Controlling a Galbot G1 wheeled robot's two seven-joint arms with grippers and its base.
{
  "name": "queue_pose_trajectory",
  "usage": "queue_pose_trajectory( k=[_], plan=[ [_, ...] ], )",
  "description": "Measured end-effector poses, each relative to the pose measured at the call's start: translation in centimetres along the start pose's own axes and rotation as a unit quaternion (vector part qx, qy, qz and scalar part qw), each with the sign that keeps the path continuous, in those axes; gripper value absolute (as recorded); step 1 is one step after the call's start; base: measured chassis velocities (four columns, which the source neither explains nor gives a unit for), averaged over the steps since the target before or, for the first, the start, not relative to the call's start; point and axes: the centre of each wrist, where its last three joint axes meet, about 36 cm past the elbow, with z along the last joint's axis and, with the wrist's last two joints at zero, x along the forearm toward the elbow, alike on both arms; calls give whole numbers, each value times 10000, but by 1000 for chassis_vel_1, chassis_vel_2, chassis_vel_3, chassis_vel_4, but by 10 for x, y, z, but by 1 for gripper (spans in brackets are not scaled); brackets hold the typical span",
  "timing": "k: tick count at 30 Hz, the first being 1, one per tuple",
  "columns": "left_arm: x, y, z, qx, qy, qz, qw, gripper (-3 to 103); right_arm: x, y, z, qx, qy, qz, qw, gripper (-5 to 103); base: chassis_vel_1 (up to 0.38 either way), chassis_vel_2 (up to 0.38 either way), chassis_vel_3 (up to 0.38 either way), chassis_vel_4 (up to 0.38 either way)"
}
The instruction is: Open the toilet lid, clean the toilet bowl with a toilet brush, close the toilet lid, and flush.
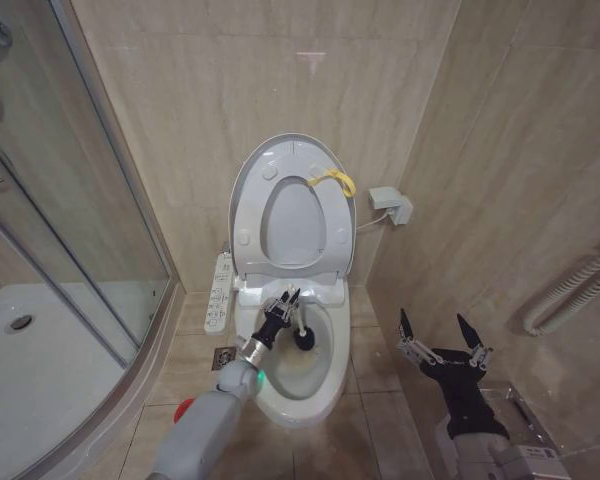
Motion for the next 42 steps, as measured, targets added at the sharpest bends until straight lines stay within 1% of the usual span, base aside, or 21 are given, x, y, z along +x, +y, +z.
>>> queue_pose_trajectory(
  k=[5, 6, 7, 9, 10, 11, 14, 17, 18, 21, 23, 25, 26, 29, 30, 33, 35, 36, 38, 39, 42],
  plan=[
    [15, -3, -7, 388, 193, -117, 9990, 21, 0, 0, 0, 0, 0, 0, 10000, 100, 0, 0, 0, 0],
    [20, 0, -10, 262, 277, 45, 9993, 21, 0, 0, 0, 0, 0, 0, 10000, 100, 0, 0, 0, 0],
    [20, 0, -10, 262, 277, 45, 9993, 21, 0, 0, 0, 0, 0, 0, 10000, 100, 0, 0, 0, 0],
    [28, 12, -16, -162, 412, 439, 9981, 21, 0, 0, 0, 0, 0, 0, 10000, 100, 0, 0, 0, 0],
    [28, 12, -16, -162, 412, 439, 9981, 21, 0, 0, 0, 0, 0, 0, 10000, 100, 0, 0, 0, 0],
    [29, 18, -21, -335, 412, 542, 9971, 21, 0, 0, 0, 0, 0, -1, 10000, 100, 0, 0, 0, 0],
    [23, 18, -26, -272, 289, 455, 9982, 21, 0, 0, 0, 0, 0, -1, 10000, 100, 0, 0, 0, 0],
    [10, -2, -26, 494, -18, -65, 9988, 21, 0, 0, 0, 0, 0, -1, 10000, 100, 0, 0, 0, 0],
    [10, -2, -26, 494, -18, -65, 9988, 21, 0, 0, 0, 0, 0, -1, 10000, 100, 0, 0, 0, 0],
    [11, -16, -21, 858, -27, -256, 9960, 21, 0, 0, 0, 0, 0, -1, 10000, 100, 0, 0, 0, 0],
    [14, -16, -18, 804, 28, -206, 9965, 21, 0, 0, 0, 0, 0, -1, 10000, 100, 0, 0, 0, 0],
    [24, -4, -13, 336, 202, 103, 9992, 21, 0, 0, 0, 0, 0, 0, 10000, 100, 0, 0, 0, 0],
    [24, -4, -13, 336, 202, 103, 9992, 21, 0, 0, 0, 0, 0, 0, 10000, 100, 0, 0, 0, 0],
    [35, 29, -14, -630, 418, 766, 9942, 21, 0, 0, 0, 0, 0, 0, 10000, 100, 0, 0, 0, 0],
    [33, 33, -16, -740, 412, 844, 9928, 21, 0, 0, 0, 0, 0, 0, 10000, 100, 0, 0, 0, 0],
    [24, 35, -22, -787, 265, 795, 9934, 21, 0, 0, 0, 0, 0, 0, 10000, 100, 0, 0, 0, 0],
    [18, 32, -24, -686, 148, 641, 9955, 21, 0, 0, 0, 0, 0, 0, 10000, 100, 0, 0, 0, 0],
    [12, 25, -25, -402, -14, 325, 9987, 21, 0, 0, 0, 0, 0, 0, 10000, 100, 0, 0, 0, 0],
    [1, 12, -27, 148, -237, -165, 9995, 21, 0, 0, 0, 0, 0, 0, 10000, 100, 0, 0, 0, 0],
    [1, 12, -27, 148, -237, -165, 9995, 21, 0, 0, 0, 0, 0, 0, 10000, 100, 0, 0, 0, 0],
    [-1, 2, -24, 579, -302, -473, 9967, 21, 0, 0, 0, 0, 0, 0, 10000, 100, 0, 0, 0, 0]
  ],
)
